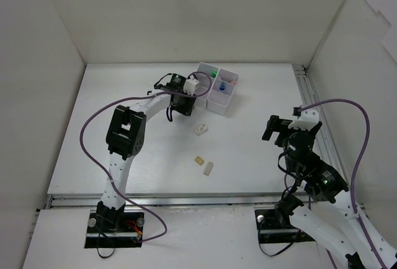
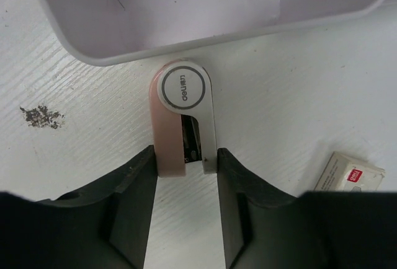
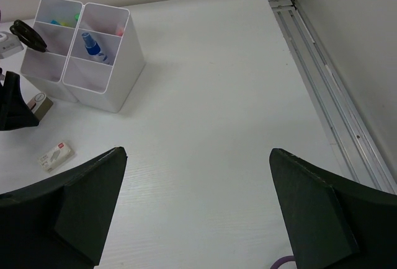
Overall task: Sort the stationery into containers
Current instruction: Pick up the stationery from the center of the board, then place the stationery in the storage box.
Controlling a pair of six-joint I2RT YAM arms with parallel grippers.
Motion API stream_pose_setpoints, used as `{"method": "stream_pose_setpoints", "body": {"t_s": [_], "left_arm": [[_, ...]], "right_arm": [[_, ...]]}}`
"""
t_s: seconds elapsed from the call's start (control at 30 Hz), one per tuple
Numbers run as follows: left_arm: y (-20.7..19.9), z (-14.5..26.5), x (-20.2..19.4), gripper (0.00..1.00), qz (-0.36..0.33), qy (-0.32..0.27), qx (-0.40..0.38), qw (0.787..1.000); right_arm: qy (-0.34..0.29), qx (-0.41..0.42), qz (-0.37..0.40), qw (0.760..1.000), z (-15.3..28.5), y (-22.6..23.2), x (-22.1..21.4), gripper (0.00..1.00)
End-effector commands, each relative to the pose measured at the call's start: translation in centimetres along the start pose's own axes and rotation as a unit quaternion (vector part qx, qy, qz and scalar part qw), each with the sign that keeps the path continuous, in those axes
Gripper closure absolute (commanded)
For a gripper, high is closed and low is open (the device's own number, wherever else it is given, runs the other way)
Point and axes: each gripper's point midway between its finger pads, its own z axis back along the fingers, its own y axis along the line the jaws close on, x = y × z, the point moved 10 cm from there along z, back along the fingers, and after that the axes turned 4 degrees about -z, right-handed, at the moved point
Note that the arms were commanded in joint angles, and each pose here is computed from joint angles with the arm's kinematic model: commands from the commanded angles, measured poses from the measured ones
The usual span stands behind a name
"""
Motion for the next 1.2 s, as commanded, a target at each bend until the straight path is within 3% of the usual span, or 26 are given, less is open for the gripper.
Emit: {"method": "stream_pose_setpoints", "body": {"t_s": [0.0, 0.2, 0.3, 0.43, 0.57, 0.67, 0.87, 1.17], "left_arm": [[-0.9, 3.4, 3.2, 0.67, -0.022, -0.079, -0.005, 0.997], [-1.7, 5.7, 3.3, 0.76, -0.029, -0.09, 0.001, 0.996], [-2.1, 7.4, 2.8, 0.75, -0.042, -0.111, 0.004, 0.993], [-2.6, 9.3, 2.9, 0.75, -0.073, -0.13, -0.01, 0.989], [-2.4, 10.4, 4.8, 0.75, -0.149, -0.147, -0.023, 0.978], [-1.9, 10.3, 6.4, 0.72, -0.22, -0.138, -0.038, 0.965], [-0.9, 9.9, 9.0, 0.66, -0.277, -0.118, -0.028, 0.953], [0.1, 8.1, 9.7, 0.58, -0.361, -0.112, 0.005, 0.926]], "right_arm": [[-0.015, -0.016, -0.017, 1.0, -0.1, -0.2, 0.2, 0.02], [-0.018, -0.015, -0.025, 0.999, 0.4, -0.6, 0.3, 0.02], [-0.021, -0.012, -0.027, 0.999, 0.6, -0.7, 0.3, 0.02], [-0.018, -0.018, -0.021, 0.999, 0.5, -0.7, 0.1, 0.02], [-0.014, -0.026, -0.013, 0.999, 0.2, -0.8, 0.0, 0.02], [-0.015, -0.029, -0.009, 0.999, 0.2, -0.8, 0.1, 0.02], [-0.016, -0.04, -0.005, 0.999, 0.2, -1.1, 0.1, 0.02], [-0.011, -0.047, 0.0, 0.999, 0.1, -1.1, 0.0, 0.02]]}}
